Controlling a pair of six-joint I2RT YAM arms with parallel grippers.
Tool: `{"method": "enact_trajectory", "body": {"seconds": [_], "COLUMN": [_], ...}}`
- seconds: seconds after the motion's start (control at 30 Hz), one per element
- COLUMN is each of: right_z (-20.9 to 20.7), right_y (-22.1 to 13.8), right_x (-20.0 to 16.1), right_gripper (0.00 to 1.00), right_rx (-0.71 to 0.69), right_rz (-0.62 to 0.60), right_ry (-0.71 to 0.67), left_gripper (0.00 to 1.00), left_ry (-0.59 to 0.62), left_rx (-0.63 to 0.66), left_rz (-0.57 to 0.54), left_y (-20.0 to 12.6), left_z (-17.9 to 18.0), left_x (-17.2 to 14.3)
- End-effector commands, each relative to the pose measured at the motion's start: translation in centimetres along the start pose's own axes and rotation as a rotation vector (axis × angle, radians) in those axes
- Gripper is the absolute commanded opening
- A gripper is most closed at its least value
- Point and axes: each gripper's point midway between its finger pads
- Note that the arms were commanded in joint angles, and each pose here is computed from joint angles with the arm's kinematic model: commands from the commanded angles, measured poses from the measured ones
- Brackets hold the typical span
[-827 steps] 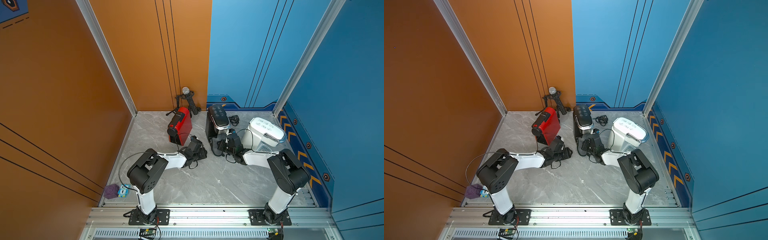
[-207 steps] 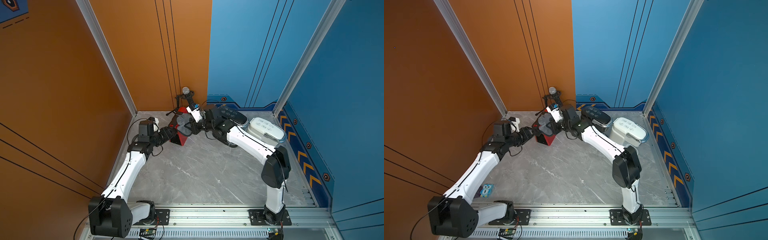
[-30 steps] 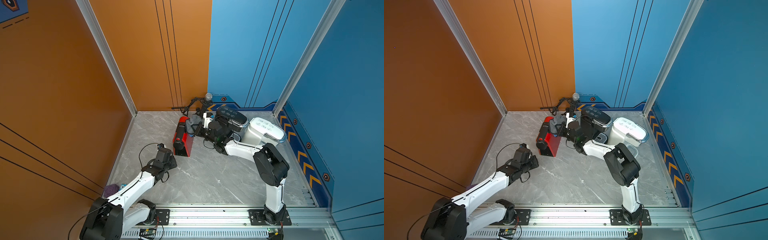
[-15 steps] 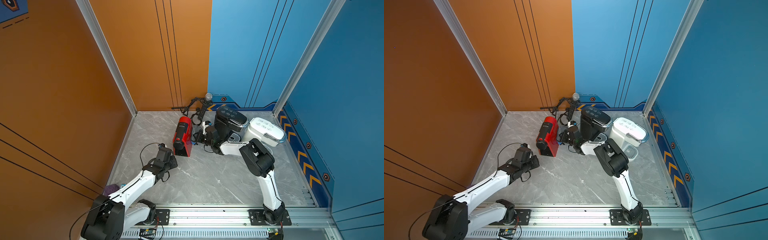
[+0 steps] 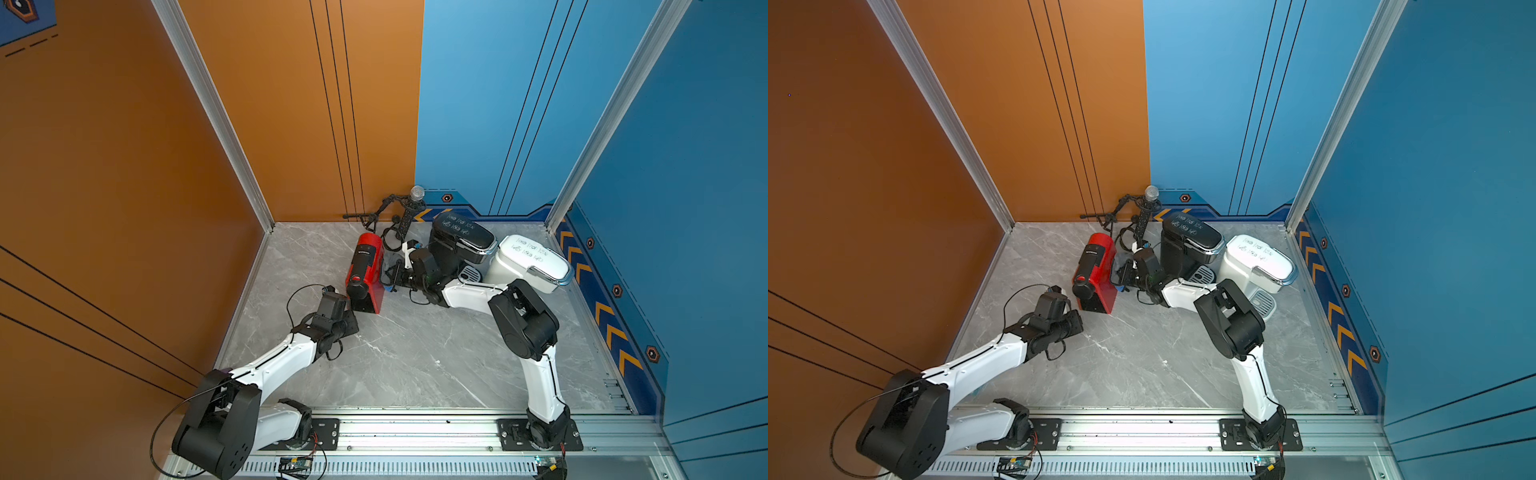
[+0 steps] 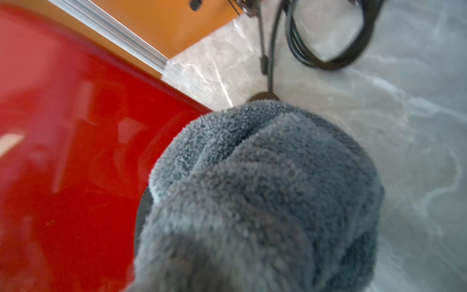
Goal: Wipe the surface of a coffee machine
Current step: Adjust the coffee machine at the center of the board.
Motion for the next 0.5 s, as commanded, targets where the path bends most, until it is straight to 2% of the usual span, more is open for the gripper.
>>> {"method": "enact_trajectory", "body": {"seconds": [0.0,0.07,0.17,0.47], "right_z": [6.7,7.6,10.2,10.0], "right_y": [-3.4,-4.1,-4.7,-5.6], "right_x": [5.3,6.0,5.2,4.6], "right_gripper": [0.0,0.0,0.0,0.0], "right_rx": [0.101,0.093,0.122,0.103], "right_rz": [-0.059,-0.049,-0.021,0.015], "right_ry": [-0.155,-0.208,-0.26,-0.295], "left_gripper": [0.16,0.16,0.16,0.16], "left_ry": [0.026,0.039,0.077,0.163], "left_rx": [-0.052,-0.067,-0.089,-0.15], "left_rz": [-0.008,-0.002,0.023,0.111], "left_y": [0.3,0.8,1.6,4.1], "left_z": [-2.0,-2.8,-4.3,-8.6], "left_x": [1.0,1.3,1.2,-2.0]}}
Point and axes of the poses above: each gripper's point midway between its finger pads, its own y axis out along the fingers, its own z axis along the line the jaws close on, x = y × z, and after that the axes turned 9 degrees about -y, right-handed
